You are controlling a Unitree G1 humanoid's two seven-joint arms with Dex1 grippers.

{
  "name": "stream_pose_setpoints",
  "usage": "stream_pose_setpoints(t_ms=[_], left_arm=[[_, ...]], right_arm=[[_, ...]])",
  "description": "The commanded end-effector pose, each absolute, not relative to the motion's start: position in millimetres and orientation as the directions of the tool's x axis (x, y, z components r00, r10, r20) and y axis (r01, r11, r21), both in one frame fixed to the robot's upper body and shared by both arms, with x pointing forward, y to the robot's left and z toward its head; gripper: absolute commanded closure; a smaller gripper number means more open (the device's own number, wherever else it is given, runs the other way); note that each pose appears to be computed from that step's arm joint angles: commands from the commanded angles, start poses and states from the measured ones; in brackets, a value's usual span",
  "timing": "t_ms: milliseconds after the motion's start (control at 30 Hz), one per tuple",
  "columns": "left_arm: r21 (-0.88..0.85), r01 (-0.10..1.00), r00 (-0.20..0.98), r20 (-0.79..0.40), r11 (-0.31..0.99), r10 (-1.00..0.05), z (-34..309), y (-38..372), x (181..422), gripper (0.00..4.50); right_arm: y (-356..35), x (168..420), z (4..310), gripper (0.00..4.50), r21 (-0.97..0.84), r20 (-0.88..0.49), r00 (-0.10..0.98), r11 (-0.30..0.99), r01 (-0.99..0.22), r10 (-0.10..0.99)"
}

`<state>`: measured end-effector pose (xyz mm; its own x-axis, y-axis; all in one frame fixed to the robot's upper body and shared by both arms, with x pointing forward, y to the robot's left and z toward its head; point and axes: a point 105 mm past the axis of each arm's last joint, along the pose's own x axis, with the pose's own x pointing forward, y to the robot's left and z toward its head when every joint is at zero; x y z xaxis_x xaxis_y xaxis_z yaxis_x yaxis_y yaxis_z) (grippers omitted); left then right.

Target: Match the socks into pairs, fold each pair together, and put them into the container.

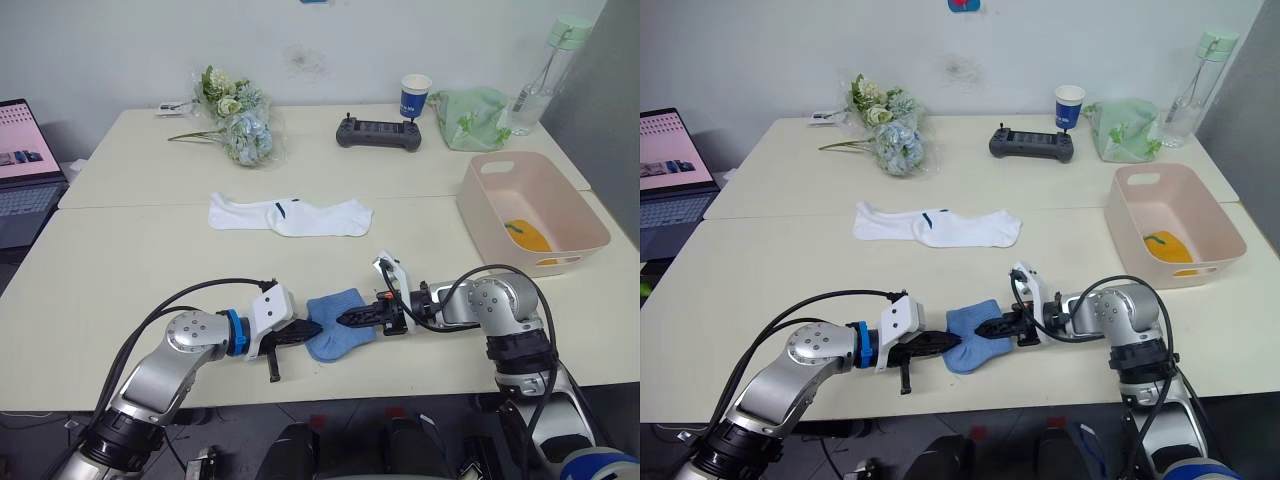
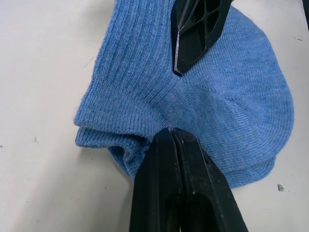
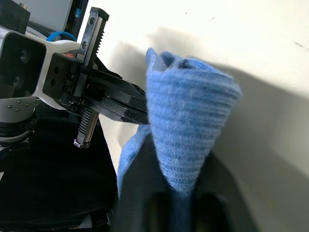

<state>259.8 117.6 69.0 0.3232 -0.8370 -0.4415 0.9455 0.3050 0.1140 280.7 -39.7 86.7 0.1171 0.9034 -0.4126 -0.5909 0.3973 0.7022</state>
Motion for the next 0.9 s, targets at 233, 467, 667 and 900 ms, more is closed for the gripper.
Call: stream_pose_setpoints(t_ms=[233, 467, 667, 900], left_arm=[[-0.058, 0.930, 0.344, -0.217, 0.364, -0.913, 142, 130, 254, 3.34], [0.092, 0.939, 0.339, -0.088, 0.331, -0.937, 212, 108, 273, 1.16], [0.251, 0.918, 0.315, 0.014, 0.308, -0.949, 271, 69, 300, 0.06], [0.357, 0.885, 0.289, 0.078, 0.298, -0.954, 299, 18, 325, 0.06]], right_arm=[[-68, 289, 137, 4.50, 0.477, -0.347, 0.250, 0.400, -0.782, 0.904], [-115, 315, 201, 4.50, 0.167, -0.273, 0.516, 0.568, -0.806, 0.812], [-184, 348, 263, 4.50, -0.251, -0.207, 0.800, 0.760, -0.600, 0.564], [-265, 380, 281, 4.50, -0.749, -0.176, 0.960, 0.603, -0.273, 0.217]])
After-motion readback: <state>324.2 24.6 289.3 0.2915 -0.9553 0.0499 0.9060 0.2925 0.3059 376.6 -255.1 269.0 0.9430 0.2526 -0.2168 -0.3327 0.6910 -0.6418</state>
